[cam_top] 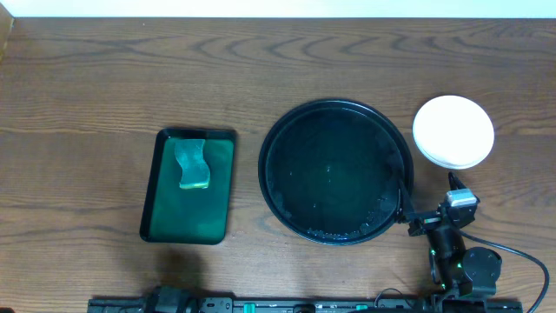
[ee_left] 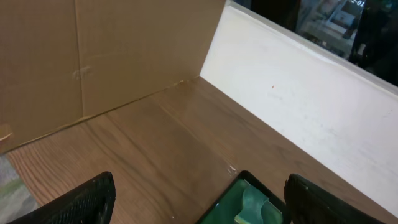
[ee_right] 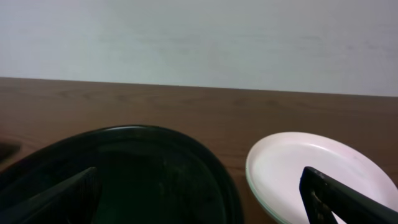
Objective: Clean dirty plates on tray and stack at the side
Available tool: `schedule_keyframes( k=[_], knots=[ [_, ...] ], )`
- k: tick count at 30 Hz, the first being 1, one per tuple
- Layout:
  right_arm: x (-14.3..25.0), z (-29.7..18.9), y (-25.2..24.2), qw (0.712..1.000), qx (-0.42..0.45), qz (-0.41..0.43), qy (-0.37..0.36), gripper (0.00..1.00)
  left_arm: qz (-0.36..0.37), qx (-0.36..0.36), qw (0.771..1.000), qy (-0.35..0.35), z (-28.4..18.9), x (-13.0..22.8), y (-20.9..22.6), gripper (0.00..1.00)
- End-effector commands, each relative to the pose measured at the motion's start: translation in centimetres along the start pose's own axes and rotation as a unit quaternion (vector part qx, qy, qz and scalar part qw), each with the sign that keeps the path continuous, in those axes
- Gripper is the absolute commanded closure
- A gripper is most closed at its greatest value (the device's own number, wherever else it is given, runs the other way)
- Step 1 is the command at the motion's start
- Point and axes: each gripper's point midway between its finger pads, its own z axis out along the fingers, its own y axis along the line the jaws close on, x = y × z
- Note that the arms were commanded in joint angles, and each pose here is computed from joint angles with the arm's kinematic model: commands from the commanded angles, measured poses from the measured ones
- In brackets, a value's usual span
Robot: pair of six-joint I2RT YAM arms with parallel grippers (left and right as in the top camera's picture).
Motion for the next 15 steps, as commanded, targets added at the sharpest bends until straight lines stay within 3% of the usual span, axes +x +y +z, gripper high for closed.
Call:
schedule_keyframes(
  k=[1,15],
  knots=[
    [0.11,-0.03,-0.52,1.0,0.016,0.001,0.001,0.01,0.03,-0.017,0.999,0.021,-0.32,1.3,1.13,0.13],
    [0.09,-0.03,-0.51,1.0,0.016,0.001,0.001,0.01,0.03,-0.017,0.999,0.021,-0.32,1.3,1.13,0.13]
  ],
)
